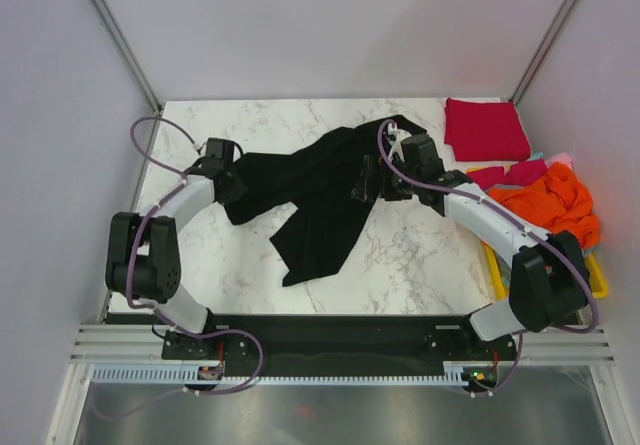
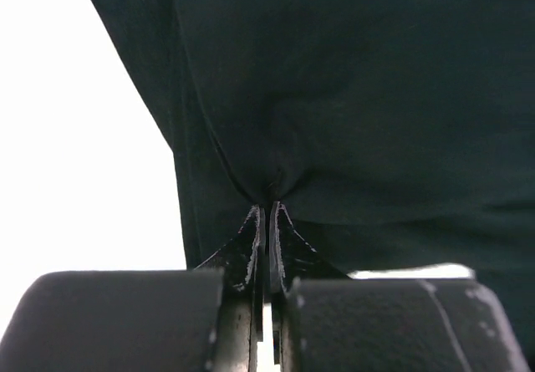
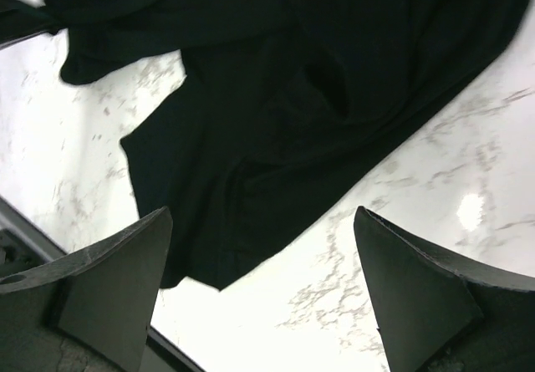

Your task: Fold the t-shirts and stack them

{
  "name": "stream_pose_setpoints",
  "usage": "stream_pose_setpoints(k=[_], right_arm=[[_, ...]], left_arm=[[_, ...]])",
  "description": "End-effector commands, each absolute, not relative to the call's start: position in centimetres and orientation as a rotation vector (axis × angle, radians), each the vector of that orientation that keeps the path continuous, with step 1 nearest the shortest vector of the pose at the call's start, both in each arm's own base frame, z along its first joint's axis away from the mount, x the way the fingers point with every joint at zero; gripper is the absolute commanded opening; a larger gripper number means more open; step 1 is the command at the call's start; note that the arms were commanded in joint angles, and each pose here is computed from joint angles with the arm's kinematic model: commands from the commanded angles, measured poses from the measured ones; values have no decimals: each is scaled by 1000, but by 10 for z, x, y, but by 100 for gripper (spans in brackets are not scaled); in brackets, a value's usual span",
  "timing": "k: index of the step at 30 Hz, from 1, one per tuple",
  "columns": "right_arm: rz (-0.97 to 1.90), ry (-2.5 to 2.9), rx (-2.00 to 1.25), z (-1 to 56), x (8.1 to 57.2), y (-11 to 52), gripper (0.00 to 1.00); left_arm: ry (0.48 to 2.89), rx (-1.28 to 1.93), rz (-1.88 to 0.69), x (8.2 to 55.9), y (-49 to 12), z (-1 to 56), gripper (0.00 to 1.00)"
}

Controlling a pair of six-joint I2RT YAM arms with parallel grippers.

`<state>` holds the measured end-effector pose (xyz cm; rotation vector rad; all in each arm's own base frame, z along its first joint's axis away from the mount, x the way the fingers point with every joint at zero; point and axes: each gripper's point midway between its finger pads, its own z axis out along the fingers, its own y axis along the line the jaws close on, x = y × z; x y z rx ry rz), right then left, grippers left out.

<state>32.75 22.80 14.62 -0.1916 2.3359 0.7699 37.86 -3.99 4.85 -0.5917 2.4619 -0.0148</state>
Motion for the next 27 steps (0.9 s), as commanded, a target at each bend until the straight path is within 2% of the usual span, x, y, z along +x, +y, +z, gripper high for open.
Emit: stream_pose_setpoints(k=[1, 4, 7, 8, 9, 10, 11, 12, 14, 15, 17, 19, 20, 27], right_arm=[[645, 2269, -99, 169, 383, 201, 98], [570, 2260, 46, 175, 427, 172, 98], [384, 2262, 175, 175, 471, 140, 98], [345, 2301, 203, 156, 484, 134, 98], [323, 2255, 229, 173, 505, 130, 98], [283, 2275, 273, 167, 514, 118, 98], [260, 2312, 295, 145, 526, 115, 98], [262, 2272, 301, 158, 544, 114, 98], [207, 2316, 348, 129, 560, 102, 98], [208, 2282, 359, 139, 575, 98, 96], [196, 2322, 395, 112, 587, 91, 95], [210, 2290, 402, 115, 605, 88, 93], [223, 2321, 396, 94, 610, 91, 92], [435, 2199, 311, 83, 665, 125, 89]], left_arm=[[2279, -567, -115, 400, -43, 141, 2], [2238, -531, -145, 396, -42, 189, 2], [2215, -491, -134, 393, -34, 224, 2], [2208, -468, -115, 392, -29, 231, 2], [2195, -477, -93, 392, -19, 239, 2], [2177, -478, -87, 390, -13, 246, 2], [2173, -481, -80, 389, -7, 248, 2], [2165, -508, -71, 388, 5, 248, 2], [2165, -525, -82, 387, 18, 247, 2], [2174, -548, -76, 385, 25, 242, 2], [2179, -556, -85, 385, 25, 238, 2], [2178, -551, -125, 387, 21, 232, 2], [2177, -556, -133, 388, 21, 231, 2], [2206, -557, -252, 388, 12, 217, 2]])
